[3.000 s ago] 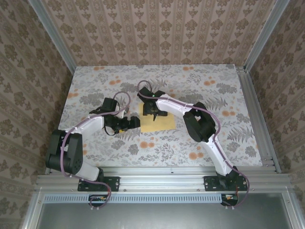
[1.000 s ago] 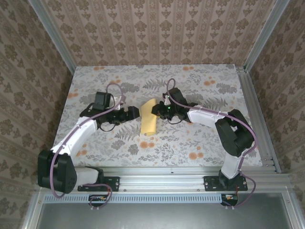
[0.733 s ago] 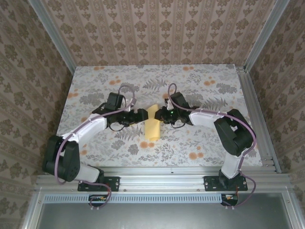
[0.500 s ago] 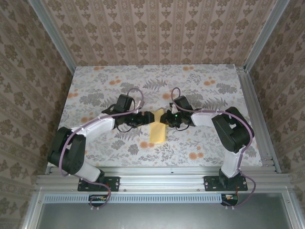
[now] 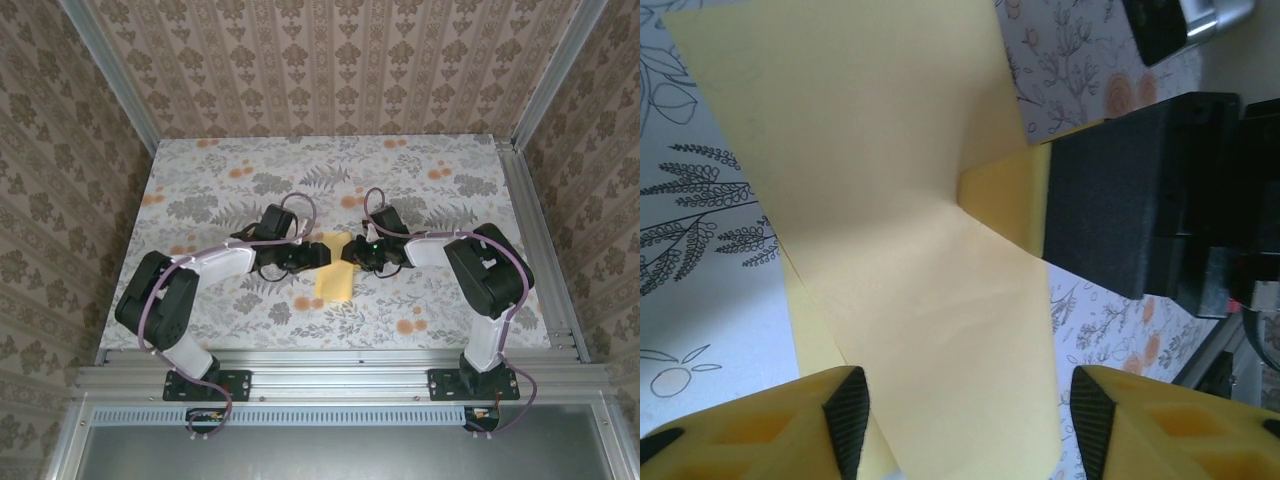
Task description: Fold a paper plane with a square sheet of paper (pick it up from the middle)
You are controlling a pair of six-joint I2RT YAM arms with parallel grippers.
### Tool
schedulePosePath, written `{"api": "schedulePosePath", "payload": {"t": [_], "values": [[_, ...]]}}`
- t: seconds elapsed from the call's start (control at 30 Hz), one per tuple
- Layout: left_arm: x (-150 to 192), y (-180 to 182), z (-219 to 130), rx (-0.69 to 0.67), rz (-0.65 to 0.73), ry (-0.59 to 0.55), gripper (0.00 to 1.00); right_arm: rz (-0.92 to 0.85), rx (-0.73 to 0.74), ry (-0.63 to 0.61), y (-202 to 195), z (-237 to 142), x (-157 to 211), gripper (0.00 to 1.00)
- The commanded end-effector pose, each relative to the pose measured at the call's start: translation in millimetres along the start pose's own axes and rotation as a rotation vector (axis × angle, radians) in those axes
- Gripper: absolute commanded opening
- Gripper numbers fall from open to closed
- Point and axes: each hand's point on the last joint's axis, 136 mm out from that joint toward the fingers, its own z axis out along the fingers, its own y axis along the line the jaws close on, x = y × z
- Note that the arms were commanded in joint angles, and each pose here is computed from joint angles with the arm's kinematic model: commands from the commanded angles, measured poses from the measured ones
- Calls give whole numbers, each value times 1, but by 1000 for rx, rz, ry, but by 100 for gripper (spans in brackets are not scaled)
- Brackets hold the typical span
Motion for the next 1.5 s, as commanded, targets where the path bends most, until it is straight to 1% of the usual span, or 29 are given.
{"api": "schedulePosePath", "payload": {"t": [0.0,0.1,0.3,0.43,0.57,0.73,0.8,1.0,1.17,1.2,1.3,1.47], "values": [[-2,-6,9,14,19,3,55,4,-7,-63,4,-6,-11,30],[1,-7,17,17,24,12,53,6,2,-74,3,-9,-12,32],[3,-2,34,8,21,44,44,8,1,-78,4,-11,-11,34],[5,8,41,-20,18,54,43,2,4,-77,5,-14,-9,35],[7,13,44,-35,17,66,43,-39,29,-80,9,-25,-8,43],[6,13,45,-41,22,69,43,-96,117,-64,1,-39,0,49],[4,11,44,-32,24,65,43,-101,127,-53,-2,-39,3,50],[-3,-2,38,-9,36,58,43,-126,143,-15,-2,-31,12,50],[-4,-4,36,-14,44,65,44,-129,170,4,-8,-23,16,50],[-3,-4,36,-12,44,68,44,-133,171,-1,-7,-23,14,49],[-3,-8,33,-4,48,67,45,-124,177,-12,-7,-20,12,40],[-6,-10,18,-51,79,54,49,-92,198,-37,-10,-18,6,36]]}}
